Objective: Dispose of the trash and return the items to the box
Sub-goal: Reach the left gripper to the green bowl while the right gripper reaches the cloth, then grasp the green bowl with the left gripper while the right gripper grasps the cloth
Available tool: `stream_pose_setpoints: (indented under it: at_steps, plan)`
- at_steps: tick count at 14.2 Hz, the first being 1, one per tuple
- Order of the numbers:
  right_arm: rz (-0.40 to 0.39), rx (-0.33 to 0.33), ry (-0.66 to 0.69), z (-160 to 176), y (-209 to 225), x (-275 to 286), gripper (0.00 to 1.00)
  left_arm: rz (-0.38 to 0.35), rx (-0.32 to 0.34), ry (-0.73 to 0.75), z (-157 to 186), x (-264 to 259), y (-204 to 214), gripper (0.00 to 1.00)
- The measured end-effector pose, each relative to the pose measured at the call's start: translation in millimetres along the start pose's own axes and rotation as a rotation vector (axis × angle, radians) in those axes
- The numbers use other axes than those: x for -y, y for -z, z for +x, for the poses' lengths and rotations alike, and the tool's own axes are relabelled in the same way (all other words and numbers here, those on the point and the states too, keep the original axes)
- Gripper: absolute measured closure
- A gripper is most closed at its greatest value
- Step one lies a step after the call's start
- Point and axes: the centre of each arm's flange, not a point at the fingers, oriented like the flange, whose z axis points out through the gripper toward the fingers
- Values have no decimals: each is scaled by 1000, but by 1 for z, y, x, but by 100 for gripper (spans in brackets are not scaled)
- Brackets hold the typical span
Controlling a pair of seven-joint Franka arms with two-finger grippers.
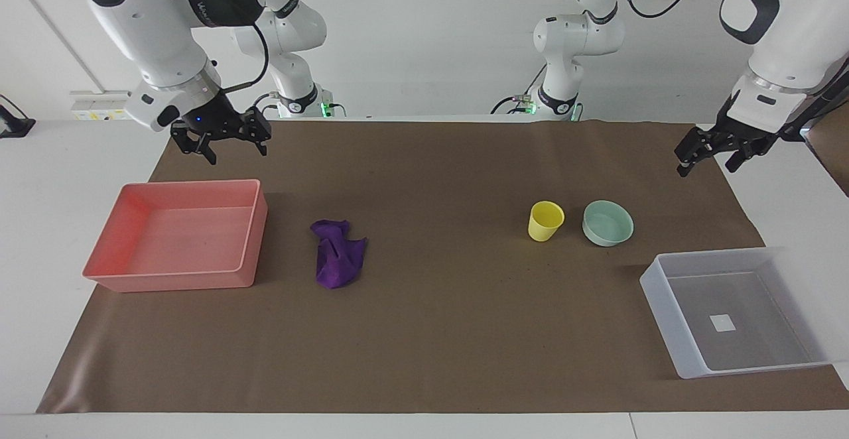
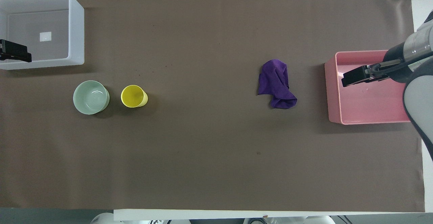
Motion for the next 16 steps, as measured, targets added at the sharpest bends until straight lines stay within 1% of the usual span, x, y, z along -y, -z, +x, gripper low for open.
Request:
stream_pose_setpoints:
  at_steps: [2, 3, 5, 7, 10, 11, 12, 13, 16]
  plan:
    - [-4, -19, 32, 20, -32, 21, 0, -4, 14, 3, -26, -3, -77, 0]
    - [-11, -28, 43, 31, -55, 35, 0, -5, 24, 3, -40, -4, -114, 0]
    - [-26, -44, 55, 50, -110, 59, 0, -6, 27, -1, -59, -9, -170, 0]
    - [-40, -59, 74, 62, -160, 76, 0, -6, 39, -13, -66, -16, -201, 0]
    - [-61, -81, 84, 74, -220, 80, 0, -4, 57, -12, -70, -18, -215, 0]
    - [-67, -91, 87, 78, -236, 81, 0, -4, 61, -5, -72, -18, -217, 8]
    - [-72, -99, 92, 81, -251, 82, 2, -3, 68, 2, -74, -17, -219, 8]
    - [-76, -99, 97, 82, -262, 85, 3, -3, 74, 6, -76, -17, -222, 16]
    - [-78, -89, 102, 81, -271, 87, 37, -3, 75, 9, -76, -18, -222, 53]
